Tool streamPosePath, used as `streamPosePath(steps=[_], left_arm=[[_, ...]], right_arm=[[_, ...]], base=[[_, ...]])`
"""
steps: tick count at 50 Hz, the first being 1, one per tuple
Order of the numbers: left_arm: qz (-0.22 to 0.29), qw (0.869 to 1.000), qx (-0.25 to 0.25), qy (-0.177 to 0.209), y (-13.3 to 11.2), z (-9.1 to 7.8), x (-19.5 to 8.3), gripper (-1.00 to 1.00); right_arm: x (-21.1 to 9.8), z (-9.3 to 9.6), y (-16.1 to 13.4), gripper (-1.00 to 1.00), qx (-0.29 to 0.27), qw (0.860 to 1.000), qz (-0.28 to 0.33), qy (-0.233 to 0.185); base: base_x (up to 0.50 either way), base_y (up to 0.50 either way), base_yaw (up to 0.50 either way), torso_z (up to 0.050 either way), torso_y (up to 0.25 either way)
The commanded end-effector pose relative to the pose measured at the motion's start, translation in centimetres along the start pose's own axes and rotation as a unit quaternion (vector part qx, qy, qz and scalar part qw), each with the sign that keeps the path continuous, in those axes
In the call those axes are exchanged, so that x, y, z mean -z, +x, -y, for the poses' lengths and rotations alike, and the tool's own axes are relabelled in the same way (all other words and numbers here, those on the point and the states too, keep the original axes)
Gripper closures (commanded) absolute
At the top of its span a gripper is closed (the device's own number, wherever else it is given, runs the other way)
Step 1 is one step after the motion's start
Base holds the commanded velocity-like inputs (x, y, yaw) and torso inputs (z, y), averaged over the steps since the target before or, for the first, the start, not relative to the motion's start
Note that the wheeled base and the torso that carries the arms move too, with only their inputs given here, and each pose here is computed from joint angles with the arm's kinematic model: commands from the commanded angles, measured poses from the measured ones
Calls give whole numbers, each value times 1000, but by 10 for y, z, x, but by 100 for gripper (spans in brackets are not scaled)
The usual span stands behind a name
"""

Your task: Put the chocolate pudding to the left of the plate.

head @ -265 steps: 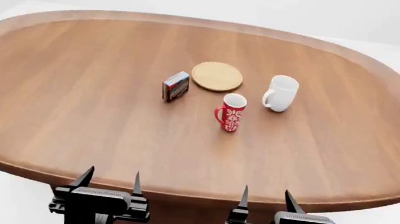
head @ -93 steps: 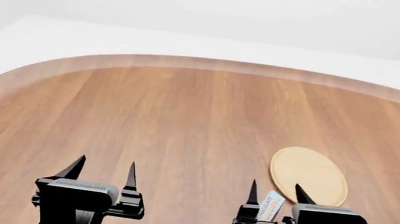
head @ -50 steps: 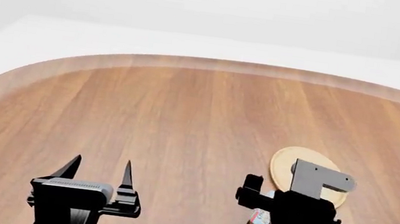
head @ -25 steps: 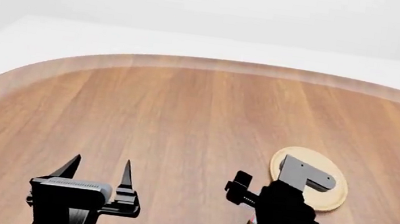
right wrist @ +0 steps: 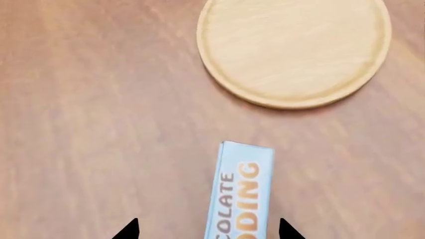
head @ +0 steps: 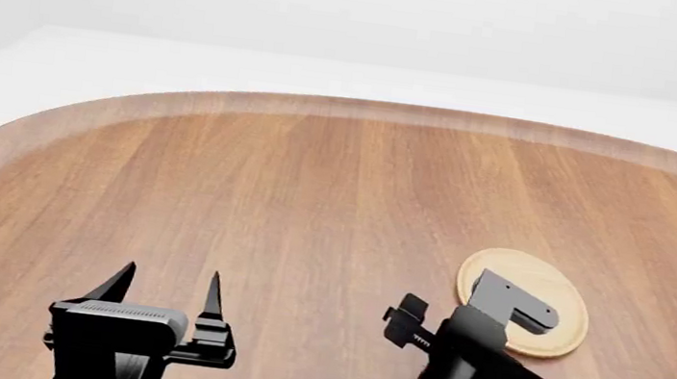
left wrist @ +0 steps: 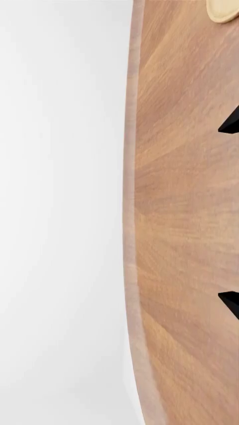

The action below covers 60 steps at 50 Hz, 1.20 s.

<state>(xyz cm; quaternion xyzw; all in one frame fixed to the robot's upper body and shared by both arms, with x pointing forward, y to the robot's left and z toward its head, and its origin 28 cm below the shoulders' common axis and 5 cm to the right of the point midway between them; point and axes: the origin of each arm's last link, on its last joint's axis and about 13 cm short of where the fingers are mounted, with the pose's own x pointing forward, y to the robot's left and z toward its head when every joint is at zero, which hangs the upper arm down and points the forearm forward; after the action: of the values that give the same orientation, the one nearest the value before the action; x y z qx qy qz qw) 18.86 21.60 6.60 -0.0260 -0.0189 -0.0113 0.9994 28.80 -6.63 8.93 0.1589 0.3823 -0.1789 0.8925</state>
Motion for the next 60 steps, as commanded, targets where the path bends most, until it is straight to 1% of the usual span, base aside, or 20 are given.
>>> streamPosePath(steps=[1, 17, 34, 45, 60], left_arm=[[0, 1000, -1, -1, 0, 0, 0, -100], [2, 1000, -1, -1, -2, 0, -1, -100], [1, 1000, 1, -1, -1, 0, -2, -100], [0, 1000, 2, -1, -1, 0, -1, -100], [-1, 1000, 3, -1, -1, 0, 0, -100]], right_arm=[[0, -2, 11, -100, 16, 1000, -15, 10], [15, 3, 13, -100, 22, 998, -50, 6], [19, 3, 18, -100, 14, 997, -75, 5], [22, 5, 22, -100, 16, 996, -85, 14], [26, 6, 27, -100, 15, 995, -99, 15]], base=[[0, 0, 0, 0, 0], [0, 0, 0, 0, 0], [0, 0, 0, 0, 0], [0, 0, 0, 0, 0], [0, 0, 0, 0, 0]])
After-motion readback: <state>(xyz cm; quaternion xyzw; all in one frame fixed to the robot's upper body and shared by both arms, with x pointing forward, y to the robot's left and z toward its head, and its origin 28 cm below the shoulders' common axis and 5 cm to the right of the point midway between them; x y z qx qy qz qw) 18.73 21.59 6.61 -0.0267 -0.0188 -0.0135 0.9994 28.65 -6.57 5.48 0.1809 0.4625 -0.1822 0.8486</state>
